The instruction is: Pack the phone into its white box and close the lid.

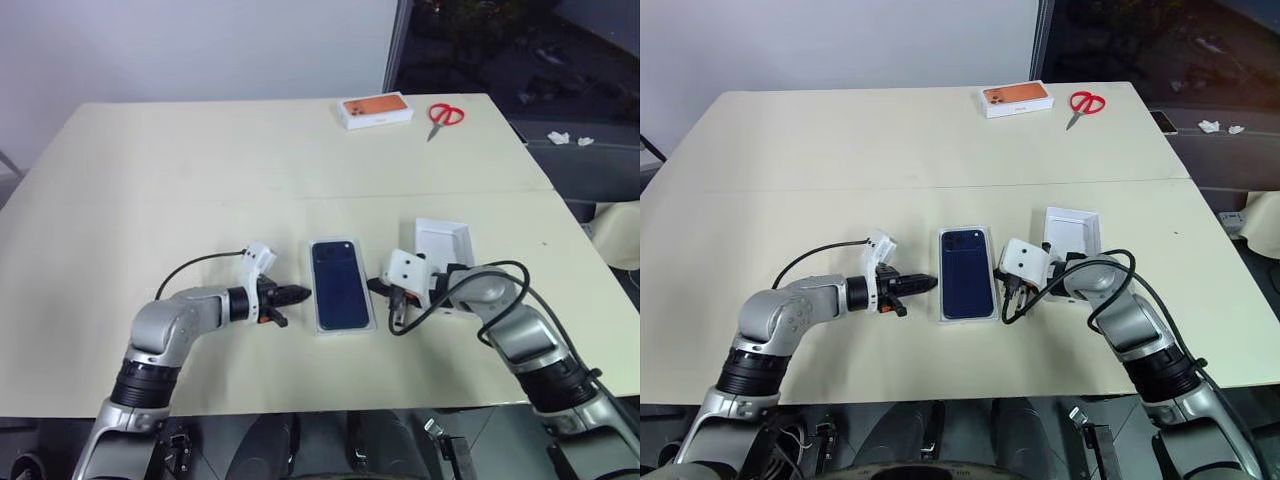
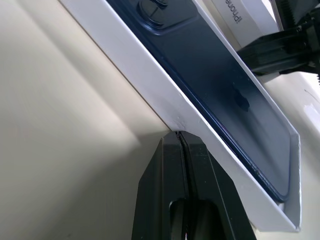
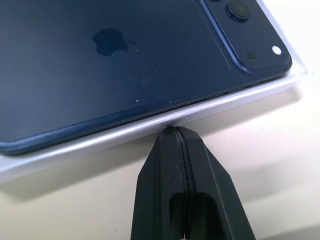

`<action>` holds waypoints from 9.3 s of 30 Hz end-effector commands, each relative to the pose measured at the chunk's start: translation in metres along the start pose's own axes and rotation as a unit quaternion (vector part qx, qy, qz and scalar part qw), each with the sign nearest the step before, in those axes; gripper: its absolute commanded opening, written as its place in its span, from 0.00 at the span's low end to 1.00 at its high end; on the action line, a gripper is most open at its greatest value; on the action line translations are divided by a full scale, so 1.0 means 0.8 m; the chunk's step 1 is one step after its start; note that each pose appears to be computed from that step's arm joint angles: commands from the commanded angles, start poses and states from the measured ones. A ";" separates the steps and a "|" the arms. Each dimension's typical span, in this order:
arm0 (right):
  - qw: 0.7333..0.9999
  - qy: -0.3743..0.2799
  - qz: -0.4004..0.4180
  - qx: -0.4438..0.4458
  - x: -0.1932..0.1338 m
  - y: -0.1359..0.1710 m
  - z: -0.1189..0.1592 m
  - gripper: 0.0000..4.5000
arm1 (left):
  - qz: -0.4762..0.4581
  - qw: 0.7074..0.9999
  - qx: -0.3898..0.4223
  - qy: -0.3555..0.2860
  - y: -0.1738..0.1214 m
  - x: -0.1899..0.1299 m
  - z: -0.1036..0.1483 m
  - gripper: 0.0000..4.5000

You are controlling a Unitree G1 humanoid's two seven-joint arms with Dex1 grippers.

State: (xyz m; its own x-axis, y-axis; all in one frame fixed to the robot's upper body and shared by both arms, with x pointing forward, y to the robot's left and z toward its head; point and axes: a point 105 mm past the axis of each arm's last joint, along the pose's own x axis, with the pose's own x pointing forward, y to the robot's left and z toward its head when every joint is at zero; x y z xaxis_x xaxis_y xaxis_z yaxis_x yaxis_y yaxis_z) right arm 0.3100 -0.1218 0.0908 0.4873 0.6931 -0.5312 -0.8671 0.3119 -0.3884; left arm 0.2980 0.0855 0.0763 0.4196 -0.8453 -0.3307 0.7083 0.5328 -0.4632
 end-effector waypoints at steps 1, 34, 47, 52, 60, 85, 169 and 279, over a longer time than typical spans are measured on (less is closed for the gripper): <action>1.000 -0.016 0.002 -0.007 -0.007 0.005 0.009 0.00 | -0.033 0.999 0.017 -0.006 -0.019 0.011 0.004 0.01; 0.992 -0.029 -0.121 0.013 -0.058 -0.084 0.040 0.64 | 0.010 0.990 0.063 -0.129 0.010 -0.064 0.069 0.64; 0.936 0.034 -0.175 0.303 -0.097 -0.084 0.032 0.99 | 0.050 0.981 0.124 -0.141 0.034 -0.126 0.080 0.99; 0.932 0.084 -0.145 0.323 -0.093 -0.061 0.039 0.99 | 0.048 0.978 0.132 -0.157 0.030 -0.117 0.087 0.99; 0.901 0.100 -0.167 0.389 -0.072 -0.048 0.006 0.99 | 0.048 0.977 0.131 -0.164 0.027 -0.110 0.085 0.99; 0.866 0.192 -0.148 0.438 -0.071 -0.047 -0.008 0.99 | 0.048 0.977 0.116 -0.174 0.019 -0.098 0.079 0.99; 0.626 -0.222 0.250 0.705 0.013 0.066 0.125 0.00 | -0.016 0.981 0.069 -0.183 -0.008 -0.074 0.049 0.01; 0.989 -0.040 -0.055 0.128 -0.021 -0.047 0.022 0.02 | -0.028 0.991 0.059 -0.120 -0.004 -0.007 0.039 0.00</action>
State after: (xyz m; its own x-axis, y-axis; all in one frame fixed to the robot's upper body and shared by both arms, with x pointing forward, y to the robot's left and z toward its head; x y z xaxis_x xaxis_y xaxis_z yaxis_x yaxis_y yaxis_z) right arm 0.3311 -0.1359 0.1177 0.5725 0.6840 -0.4521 -0.8105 0.5553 -0.1862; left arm 0.3075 0.0852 0.0946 0.4765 -0.8695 -0.1301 0.7759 0.4855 -0.4028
